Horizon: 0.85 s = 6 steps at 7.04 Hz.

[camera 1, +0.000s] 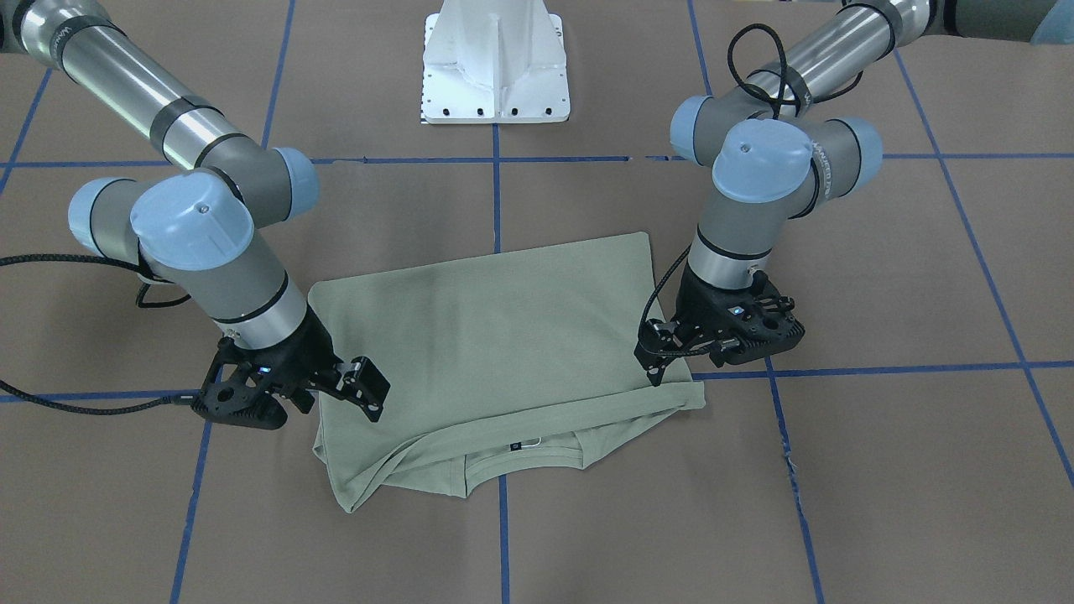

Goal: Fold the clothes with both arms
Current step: 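Release the hem and raise both grippers above the folded shirt, then lower the right gripper to the shirt's side edge and grasp it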

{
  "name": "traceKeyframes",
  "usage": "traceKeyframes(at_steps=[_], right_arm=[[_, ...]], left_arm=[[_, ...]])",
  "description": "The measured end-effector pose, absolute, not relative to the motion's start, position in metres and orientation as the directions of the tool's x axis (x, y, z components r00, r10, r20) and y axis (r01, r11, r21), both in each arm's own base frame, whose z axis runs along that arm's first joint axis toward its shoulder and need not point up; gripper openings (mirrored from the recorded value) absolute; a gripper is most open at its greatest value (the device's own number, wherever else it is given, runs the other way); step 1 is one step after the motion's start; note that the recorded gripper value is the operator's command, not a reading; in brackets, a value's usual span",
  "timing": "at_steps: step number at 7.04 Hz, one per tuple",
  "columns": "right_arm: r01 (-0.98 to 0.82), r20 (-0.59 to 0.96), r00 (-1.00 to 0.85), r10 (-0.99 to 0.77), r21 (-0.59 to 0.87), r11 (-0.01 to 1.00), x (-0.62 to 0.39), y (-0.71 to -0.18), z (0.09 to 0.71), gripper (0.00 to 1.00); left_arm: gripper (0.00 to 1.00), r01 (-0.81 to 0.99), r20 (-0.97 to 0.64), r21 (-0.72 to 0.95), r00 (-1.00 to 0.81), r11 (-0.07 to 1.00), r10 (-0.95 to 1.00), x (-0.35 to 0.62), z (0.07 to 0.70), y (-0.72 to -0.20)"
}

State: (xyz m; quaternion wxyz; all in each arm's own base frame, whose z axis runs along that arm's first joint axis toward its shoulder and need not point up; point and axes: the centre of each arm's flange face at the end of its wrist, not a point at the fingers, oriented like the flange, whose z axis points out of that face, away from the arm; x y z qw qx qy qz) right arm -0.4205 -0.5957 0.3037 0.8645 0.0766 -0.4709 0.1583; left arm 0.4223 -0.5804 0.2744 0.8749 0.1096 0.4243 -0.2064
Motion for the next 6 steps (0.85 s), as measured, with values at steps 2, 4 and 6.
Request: traceKeyframes(at_steps=[2,4,6], right_arm=[[-0.301,0.833,0.522,0.184,-0.022,0.953,-0.399,-0.523,0.348,1.00],[-0.269,0.801,0.570,0.182,-0.028,0.963,-0.409,-0.482,0.388,1.00],[-0.238,0.782,0.601,0.166,-0.023,0.971,-0.427,-0.458,0.405,0.93]], left_arm=[[0.99,0.454,-0.794,0.016,0.547,0.891,-0.265,0.412,0.252,-0.568],[0.99,0.455,-0.799,0.014,0.540,0.890,-0.263,0.408,0.243,-0.562],[0.99,0.454,-0.800,0.013,0.539,0.891,-0.263,0.409,0.242,-0.560]])
